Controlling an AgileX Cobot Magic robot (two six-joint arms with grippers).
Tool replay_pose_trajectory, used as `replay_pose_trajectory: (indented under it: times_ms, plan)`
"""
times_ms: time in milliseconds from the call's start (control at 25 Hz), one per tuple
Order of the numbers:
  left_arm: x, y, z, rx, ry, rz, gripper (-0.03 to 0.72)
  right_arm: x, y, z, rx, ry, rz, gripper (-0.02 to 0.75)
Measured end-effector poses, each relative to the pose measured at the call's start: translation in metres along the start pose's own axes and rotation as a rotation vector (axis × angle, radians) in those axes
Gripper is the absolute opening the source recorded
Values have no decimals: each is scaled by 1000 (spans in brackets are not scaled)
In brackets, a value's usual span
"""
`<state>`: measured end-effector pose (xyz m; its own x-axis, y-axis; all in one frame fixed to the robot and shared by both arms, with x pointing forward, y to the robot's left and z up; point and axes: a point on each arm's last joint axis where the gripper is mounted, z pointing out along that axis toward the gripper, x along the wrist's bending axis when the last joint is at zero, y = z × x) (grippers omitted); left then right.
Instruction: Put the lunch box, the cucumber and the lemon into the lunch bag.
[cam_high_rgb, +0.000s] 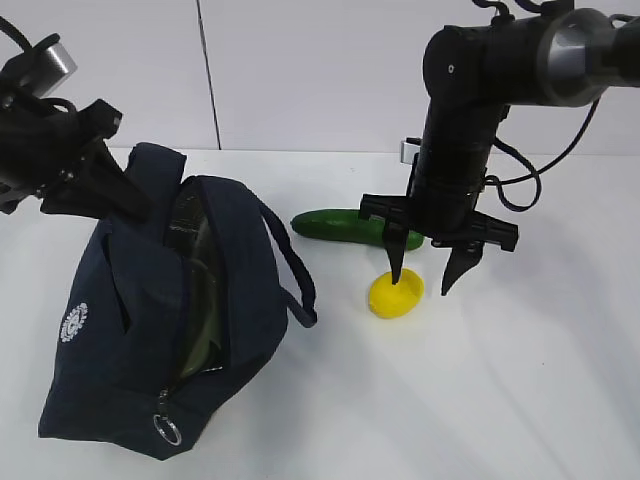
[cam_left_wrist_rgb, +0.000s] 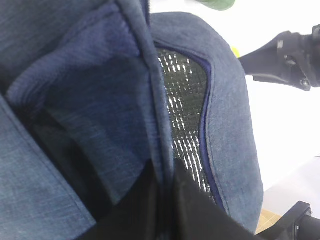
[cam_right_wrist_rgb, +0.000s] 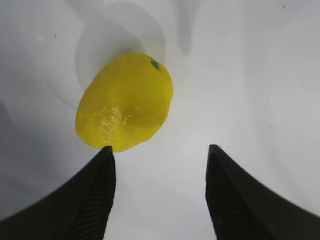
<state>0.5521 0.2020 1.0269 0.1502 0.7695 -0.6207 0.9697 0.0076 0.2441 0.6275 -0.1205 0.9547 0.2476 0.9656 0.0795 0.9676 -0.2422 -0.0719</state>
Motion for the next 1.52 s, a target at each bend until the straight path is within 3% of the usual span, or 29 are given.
replay_pose_trajectory:
  times_ms: [440, 1520]
  plan:
    - [0, 0, 0, 0, 0, 2, 5, 9, 3, 0, -26, 103, 98, 454]
    - [-1, 0, 0, -5, -9, 18, 5, 10, 13, 27, -36, 76, 119, 454]
